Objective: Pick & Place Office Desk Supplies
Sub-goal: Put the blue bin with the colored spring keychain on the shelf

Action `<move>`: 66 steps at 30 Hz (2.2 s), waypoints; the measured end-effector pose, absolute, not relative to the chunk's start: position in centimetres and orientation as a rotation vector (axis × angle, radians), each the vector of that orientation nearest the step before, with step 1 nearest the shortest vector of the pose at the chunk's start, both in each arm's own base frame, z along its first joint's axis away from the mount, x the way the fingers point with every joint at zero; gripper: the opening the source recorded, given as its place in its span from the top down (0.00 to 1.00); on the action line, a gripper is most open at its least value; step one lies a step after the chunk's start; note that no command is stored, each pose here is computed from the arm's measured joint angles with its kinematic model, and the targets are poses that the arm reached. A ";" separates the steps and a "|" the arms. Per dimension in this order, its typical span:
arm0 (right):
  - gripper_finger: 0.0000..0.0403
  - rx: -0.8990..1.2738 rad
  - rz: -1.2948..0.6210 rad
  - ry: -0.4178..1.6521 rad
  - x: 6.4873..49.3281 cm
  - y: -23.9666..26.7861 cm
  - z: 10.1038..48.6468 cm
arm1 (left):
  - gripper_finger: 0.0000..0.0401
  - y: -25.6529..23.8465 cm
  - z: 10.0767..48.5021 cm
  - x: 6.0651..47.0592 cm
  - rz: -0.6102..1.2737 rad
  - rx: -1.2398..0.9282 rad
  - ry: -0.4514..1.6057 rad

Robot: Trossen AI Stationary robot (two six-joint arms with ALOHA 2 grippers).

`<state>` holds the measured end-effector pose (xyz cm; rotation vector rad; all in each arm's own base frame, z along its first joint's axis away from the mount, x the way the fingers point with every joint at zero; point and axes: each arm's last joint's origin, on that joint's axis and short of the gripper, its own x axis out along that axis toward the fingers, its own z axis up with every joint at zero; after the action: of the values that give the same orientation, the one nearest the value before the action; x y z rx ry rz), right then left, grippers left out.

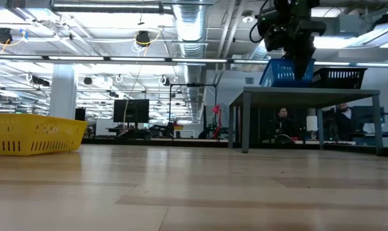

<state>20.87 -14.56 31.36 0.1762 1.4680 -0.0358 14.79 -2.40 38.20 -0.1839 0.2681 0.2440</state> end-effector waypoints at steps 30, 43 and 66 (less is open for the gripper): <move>0.92 0.230 -0.017 1.496 20.6 -14.2 31.3 | 0.51 -2.4 38.2 14.8 0.244 -0.182 0.268; 0.72 0.240 -0.042 1.496 20.6 -14.3 31.3 | 0.51 -2.4 38.2 14.8 0.244 -0.182 0.268; 0.66 0.263 -0.067 1.517 20.4 -14.2 31.6 | 0.51 -2.4 38.2 14.8 0.245 -0.176 0.268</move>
<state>20.41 -14.17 31.59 0.2633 1.5171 -0.0668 14.79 -2.37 38.20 -0.1763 0.2684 0.2447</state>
